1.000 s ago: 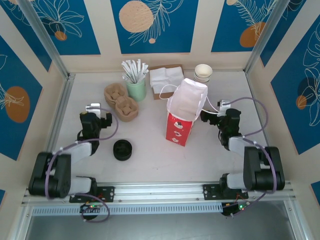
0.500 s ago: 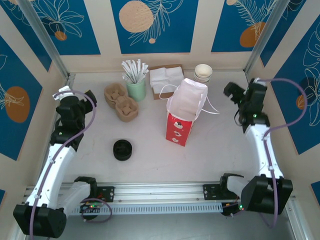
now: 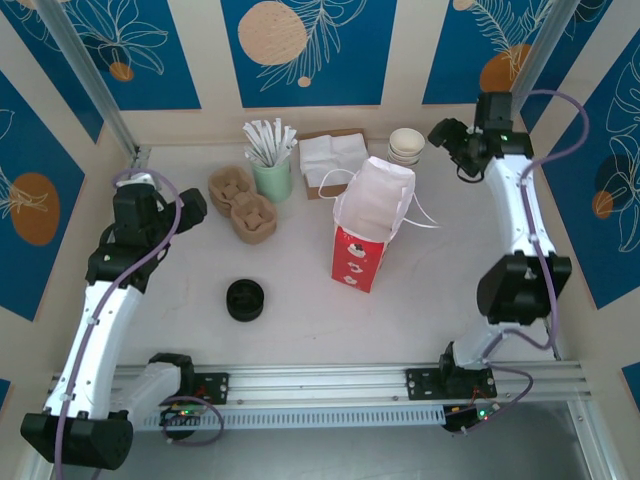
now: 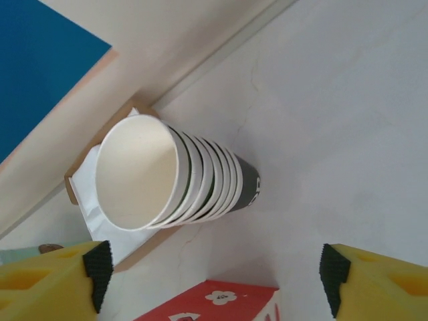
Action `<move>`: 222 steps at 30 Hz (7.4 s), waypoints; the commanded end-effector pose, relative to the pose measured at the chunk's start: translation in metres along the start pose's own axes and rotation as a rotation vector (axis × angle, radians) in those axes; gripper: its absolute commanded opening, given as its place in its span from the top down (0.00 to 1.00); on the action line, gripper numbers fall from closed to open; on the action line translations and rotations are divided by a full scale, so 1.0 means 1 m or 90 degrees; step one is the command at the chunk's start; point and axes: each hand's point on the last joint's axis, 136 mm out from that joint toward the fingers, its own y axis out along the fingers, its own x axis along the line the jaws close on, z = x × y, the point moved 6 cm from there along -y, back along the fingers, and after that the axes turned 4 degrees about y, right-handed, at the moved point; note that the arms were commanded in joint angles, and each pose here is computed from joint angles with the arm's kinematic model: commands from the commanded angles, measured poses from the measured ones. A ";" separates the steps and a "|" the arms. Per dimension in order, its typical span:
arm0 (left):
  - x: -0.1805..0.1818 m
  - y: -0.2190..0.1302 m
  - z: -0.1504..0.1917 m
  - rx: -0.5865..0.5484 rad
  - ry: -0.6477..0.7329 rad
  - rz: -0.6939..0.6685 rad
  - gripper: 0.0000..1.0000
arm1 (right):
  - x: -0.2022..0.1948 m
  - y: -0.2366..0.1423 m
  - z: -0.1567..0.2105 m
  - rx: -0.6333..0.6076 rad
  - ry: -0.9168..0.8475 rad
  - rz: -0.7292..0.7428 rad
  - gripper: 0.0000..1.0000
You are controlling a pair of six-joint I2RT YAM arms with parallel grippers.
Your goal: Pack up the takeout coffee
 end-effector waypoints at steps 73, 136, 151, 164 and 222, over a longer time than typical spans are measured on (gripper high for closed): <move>-0.010 -0.016 0.016 0.082 -0.013 0.062 0.01 | 0.082 -0.025 -0.029 -0.051 -0.117 -0.037 1.00; -0.067 0.004 0.072 0.209 0.132 0.200 0.03 | -0.097 -0.101 0.321 0.221 -0.187 -0.089 1.00; -0.067 0.009 0.079 0.224 0.121 0.201 0.03 | -0.089 -0.074 0.293 0.112 -0.106 -0.028 1.00; -0.065 0.012 0.084 0.232 0.118 0.195 0.03 | -0.093 -0.069 0.273 0.133 -0.074 -0.050 1.00; -0.026 0.020 0.160 0.435 0.095 0.036 0.20 | 0.012 -0.035 0.363 0.224 -0.242 -0.102 0.84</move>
